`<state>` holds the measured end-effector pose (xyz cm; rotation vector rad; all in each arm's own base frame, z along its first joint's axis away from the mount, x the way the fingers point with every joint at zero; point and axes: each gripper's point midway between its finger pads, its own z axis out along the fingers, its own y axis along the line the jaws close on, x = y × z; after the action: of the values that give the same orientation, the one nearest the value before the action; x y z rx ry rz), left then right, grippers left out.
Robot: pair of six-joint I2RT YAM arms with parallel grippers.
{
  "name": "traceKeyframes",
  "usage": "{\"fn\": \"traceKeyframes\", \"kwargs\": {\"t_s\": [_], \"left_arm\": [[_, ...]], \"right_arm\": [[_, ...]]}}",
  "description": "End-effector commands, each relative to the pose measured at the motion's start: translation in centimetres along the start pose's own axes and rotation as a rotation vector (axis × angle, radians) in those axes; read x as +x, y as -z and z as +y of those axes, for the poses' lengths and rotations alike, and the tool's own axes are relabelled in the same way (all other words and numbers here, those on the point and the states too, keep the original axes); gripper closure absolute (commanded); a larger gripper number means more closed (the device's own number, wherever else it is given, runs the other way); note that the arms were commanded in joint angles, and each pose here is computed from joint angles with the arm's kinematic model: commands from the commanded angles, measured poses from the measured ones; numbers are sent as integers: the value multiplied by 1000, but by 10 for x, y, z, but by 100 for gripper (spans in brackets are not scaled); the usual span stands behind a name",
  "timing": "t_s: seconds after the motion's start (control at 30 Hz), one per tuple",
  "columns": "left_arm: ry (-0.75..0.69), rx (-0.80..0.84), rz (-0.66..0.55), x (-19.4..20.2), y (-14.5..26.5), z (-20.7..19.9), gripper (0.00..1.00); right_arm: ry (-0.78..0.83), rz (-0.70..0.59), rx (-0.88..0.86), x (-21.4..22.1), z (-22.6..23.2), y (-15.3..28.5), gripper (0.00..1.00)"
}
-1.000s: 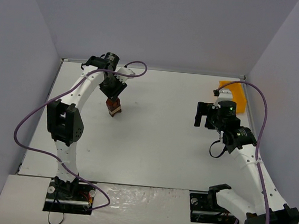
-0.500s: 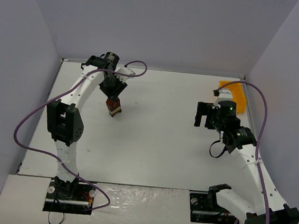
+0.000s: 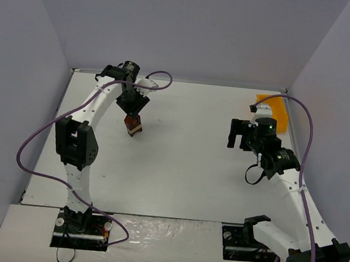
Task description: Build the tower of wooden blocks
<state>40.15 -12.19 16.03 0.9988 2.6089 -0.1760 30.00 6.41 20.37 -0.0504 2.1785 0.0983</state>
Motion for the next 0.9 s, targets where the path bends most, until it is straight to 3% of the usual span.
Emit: {"fn": "traceKeyframes", "kwargs": {"t_s": [0.0,0.27,0.5,0.7,0.87], "left_arm": [[-20,-29,-65,-17,21,3,59],[-11,-115,-210,-44,72,9,48],[64,-358,-478,-66,170,28,36],[156,-540,-704,-39,255,23,24],[241,-604,-819,11,297,2,16]], "right_arm": [[-4,-70,-11,-17,2,2,0],[2,-90,-8,-24,1,6,0],[4,-210,23,-65,-5,32,0],[2,-350,49,-106,-12,69,0],[7,-468,75,-135,-19,108,0]]}}
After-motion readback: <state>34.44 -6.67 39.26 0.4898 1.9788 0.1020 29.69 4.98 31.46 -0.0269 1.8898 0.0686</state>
